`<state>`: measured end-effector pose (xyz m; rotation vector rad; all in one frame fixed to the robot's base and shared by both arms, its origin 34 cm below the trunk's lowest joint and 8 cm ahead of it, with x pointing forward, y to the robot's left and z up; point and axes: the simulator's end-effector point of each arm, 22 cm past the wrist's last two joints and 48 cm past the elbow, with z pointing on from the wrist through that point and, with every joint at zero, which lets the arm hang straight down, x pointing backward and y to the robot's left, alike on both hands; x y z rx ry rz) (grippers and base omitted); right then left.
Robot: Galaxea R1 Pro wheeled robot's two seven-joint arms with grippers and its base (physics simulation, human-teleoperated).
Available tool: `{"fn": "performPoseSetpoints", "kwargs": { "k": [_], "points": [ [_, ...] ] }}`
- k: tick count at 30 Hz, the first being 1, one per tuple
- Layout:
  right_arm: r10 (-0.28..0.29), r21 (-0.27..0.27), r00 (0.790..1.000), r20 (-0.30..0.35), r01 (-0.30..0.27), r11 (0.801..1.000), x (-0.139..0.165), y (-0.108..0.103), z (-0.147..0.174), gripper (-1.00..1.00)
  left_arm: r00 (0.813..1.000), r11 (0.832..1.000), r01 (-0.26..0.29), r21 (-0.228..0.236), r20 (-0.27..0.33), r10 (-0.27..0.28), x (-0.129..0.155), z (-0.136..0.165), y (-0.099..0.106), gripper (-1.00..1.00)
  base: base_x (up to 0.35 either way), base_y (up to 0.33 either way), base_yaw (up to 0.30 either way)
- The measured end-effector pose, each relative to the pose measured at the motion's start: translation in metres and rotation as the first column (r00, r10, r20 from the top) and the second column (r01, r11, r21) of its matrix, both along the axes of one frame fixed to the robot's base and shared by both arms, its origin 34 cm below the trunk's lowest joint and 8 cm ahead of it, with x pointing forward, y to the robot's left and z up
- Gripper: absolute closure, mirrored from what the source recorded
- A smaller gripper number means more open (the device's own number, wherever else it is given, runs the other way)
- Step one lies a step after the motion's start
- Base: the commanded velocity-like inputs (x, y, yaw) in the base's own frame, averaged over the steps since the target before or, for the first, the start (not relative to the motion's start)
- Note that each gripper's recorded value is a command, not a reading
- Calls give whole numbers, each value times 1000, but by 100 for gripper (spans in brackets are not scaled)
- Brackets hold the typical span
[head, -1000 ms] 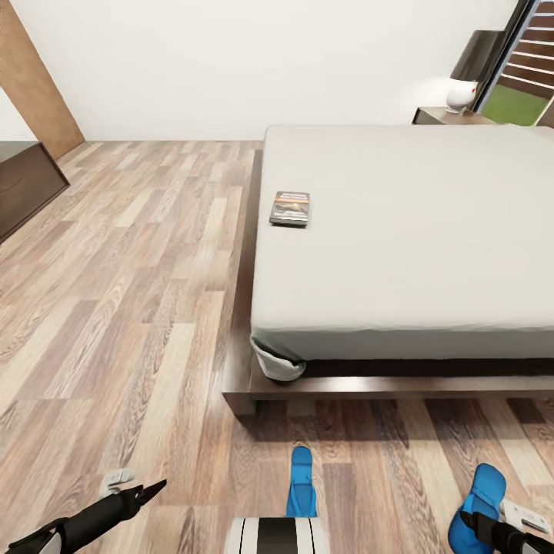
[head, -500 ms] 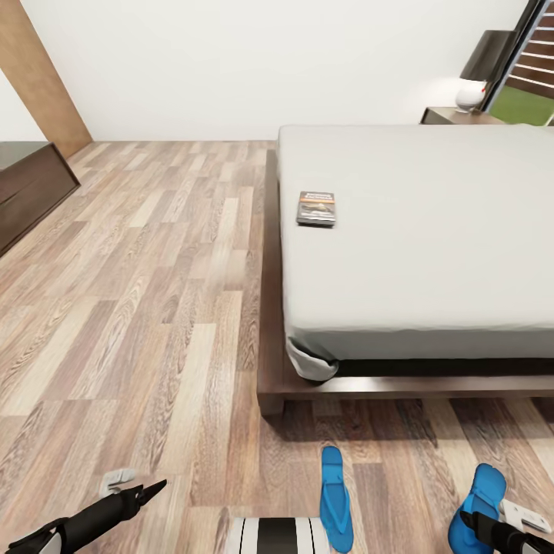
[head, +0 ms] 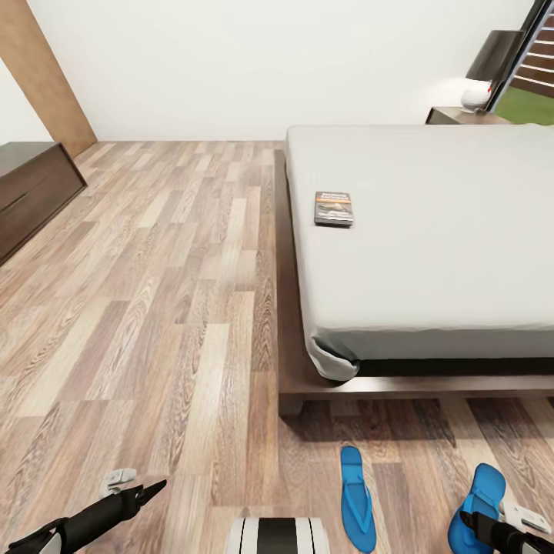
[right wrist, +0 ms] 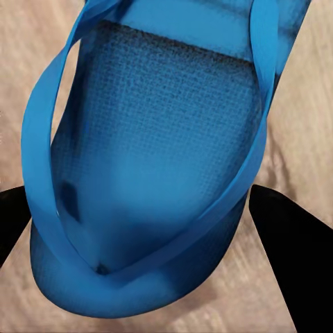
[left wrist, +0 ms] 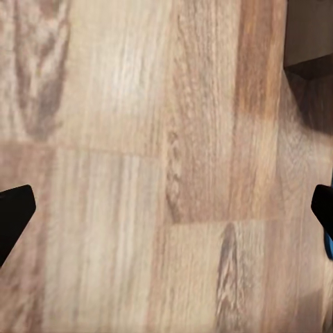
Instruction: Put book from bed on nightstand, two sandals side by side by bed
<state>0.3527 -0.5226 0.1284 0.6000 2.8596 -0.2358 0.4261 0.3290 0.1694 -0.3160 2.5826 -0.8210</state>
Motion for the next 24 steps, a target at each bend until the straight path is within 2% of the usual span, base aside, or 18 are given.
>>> {"fn": "performPoseSetpoints", "kwargs": {
  "k": [7,9,11,13,15,18,24],
  "points": [
    [10,3,1000,-11,-10,1000,-2,1,0,100,1000,1000,0,1,-1,0,0,0,0,-100,0,1,0],
    [29,4,999,-18,-29,1000,-2,2,-1,100,1000,1000,0,2,-1,0,0,0,0,-100,0,0,0],
    [69,7,997,-24,-69,998,2,5,-1,100,1000,1000,0,1,-1,0,0,0,0,-100,0,0,0],
    [133,11,991,-30,-133,991,8,10,-2,100,1000,1000,0,2,-1,0,0,0,0,-100,0,0,0],
    [215,18,976,-34,-215,977,18,17,-3,100,1000,1000,0,2,-1,0,0,0,0,-100,0,0,0],
    [282,32,959,-21,-281,959,36,28,-4,100,1000,1000,0,3,-1,0,0,0,0,-100,0,0,0],
    [314,82,949,-8,-313,946,64,52,-3,100,1000,1000,0,3,-1,0,0,0,0,-100,0,0,0]
  ]
}}
